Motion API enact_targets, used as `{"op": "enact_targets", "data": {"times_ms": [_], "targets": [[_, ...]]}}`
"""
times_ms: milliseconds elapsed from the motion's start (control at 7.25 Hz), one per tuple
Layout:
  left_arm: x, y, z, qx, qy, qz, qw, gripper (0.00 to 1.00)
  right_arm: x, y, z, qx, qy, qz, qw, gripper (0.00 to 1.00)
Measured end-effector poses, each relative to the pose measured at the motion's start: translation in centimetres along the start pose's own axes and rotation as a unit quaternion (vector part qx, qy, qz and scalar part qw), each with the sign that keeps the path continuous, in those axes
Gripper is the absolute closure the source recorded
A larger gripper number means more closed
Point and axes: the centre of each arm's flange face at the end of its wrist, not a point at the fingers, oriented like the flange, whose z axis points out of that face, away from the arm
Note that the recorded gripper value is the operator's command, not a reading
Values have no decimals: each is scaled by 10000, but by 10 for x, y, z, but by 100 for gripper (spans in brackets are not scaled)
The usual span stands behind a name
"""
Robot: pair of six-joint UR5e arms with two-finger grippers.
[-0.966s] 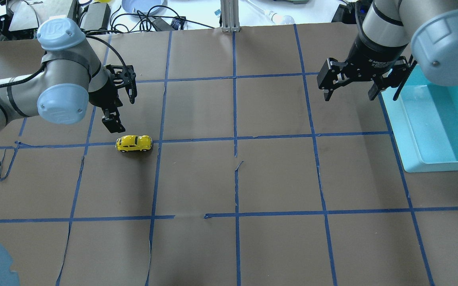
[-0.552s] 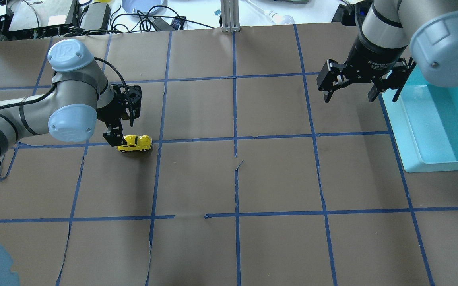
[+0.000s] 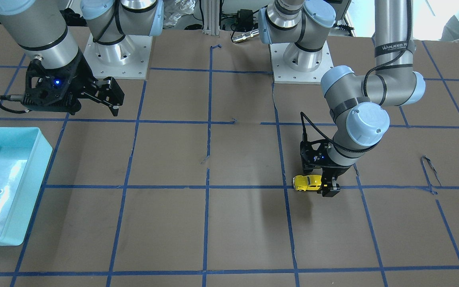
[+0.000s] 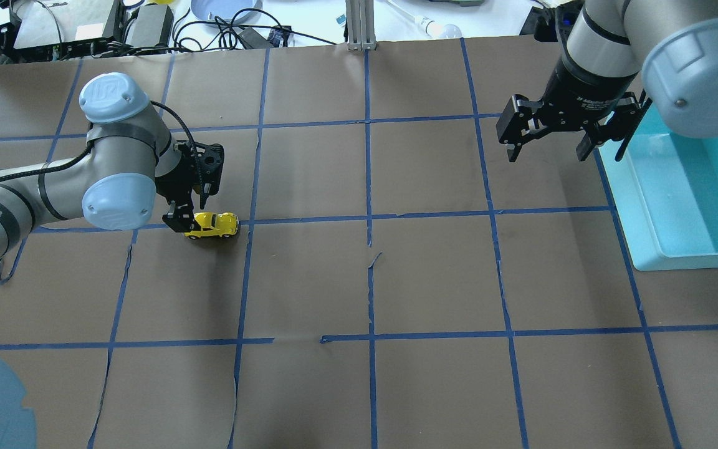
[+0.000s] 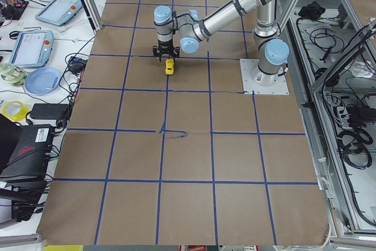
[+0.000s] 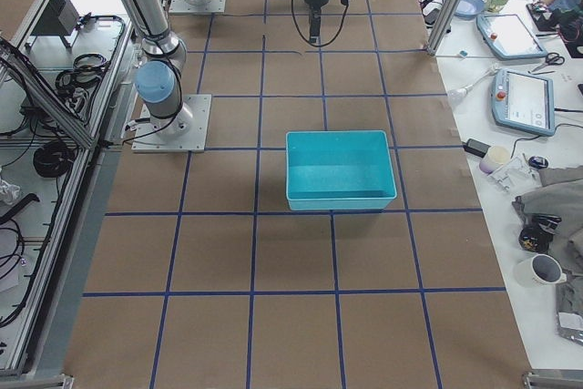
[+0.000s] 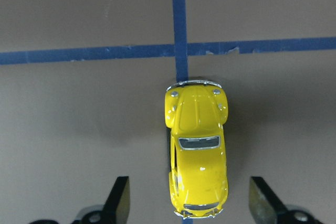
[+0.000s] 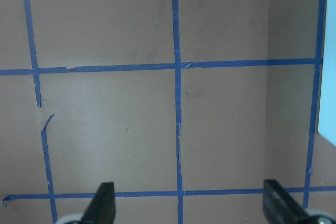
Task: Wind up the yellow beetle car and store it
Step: 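Close the left gripper on the yellow car, pressing it to the table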
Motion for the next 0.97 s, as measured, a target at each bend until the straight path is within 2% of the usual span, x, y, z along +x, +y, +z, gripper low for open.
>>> {"op": "enact_targets", "data": {"times_ms": [414,966], "targets": [[-6,1,13,-18,-151,-142,9998,21,0,0,0,5,0,-7,10000,0],[-1,0,32,2,-31,-176,9998,22,0,0,0,6,0,-2,10000,0]]}}
